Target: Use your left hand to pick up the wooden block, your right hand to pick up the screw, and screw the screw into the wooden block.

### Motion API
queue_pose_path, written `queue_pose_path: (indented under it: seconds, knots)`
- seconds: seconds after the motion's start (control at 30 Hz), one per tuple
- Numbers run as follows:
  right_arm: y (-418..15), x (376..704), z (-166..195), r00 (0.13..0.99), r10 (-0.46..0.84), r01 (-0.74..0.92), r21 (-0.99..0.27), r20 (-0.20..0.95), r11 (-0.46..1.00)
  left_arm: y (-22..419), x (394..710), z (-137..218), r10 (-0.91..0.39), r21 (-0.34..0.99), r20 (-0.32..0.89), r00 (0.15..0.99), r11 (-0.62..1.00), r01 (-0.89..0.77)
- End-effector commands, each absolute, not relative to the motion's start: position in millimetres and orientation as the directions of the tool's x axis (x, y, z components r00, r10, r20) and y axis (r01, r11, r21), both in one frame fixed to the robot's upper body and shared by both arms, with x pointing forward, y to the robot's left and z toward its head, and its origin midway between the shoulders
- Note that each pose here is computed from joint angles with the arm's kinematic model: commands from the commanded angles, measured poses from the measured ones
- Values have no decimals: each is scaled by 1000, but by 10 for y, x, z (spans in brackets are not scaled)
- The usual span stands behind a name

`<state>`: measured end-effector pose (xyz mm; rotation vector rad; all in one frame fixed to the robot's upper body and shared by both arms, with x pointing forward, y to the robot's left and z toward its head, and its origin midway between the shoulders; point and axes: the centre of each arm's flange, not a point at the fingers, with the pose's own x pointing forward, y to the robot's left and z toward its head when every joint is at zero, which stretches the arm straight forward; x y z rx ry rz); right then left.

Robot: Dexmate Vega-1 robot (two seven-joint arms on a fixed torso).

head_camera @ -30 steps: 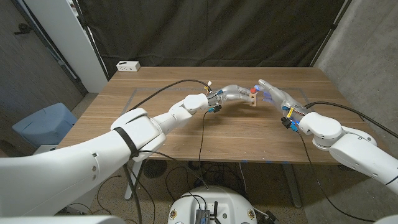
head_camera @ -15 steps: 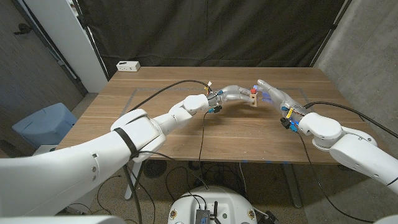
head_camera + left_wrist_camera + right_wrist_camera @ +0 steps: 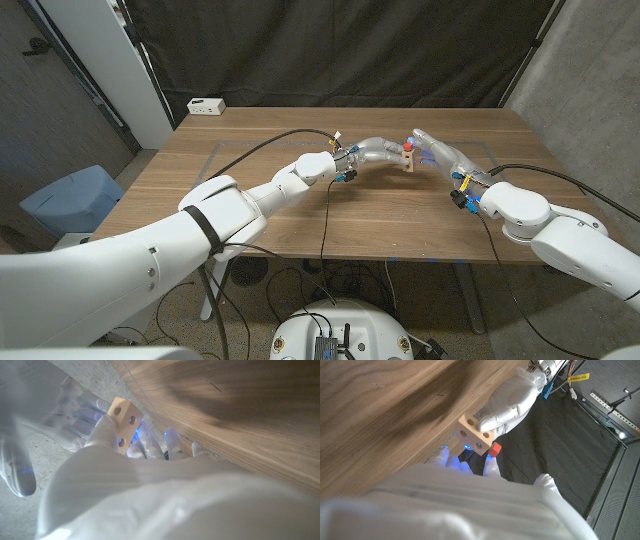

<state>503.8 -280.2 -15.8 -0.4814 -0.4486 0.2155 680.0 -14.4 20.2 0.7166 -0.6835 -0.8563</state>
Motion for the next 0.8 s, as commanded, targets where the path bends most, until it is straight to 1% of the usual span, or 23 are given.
queue_pose_path:
  seconds: [0.03, 0.47, 0.8]
  knots:
    - [-2792, 5010, -151, 883, 296, -88, -491, 364, 867, -132, 6834, 230, -835, 780, 232, 499, 467, 418]
    - [-2753, 4992, -152, 883, 302, -93, -498, 359, 862, -121, 6871, 249, -825, 776, 222, 520, 472, 418]
    - [-2702, 4960, -186, 886, 308, -105, -496, 347, 862, -108, 6873, 239, -827, 775, 219, 518, 470, 422]
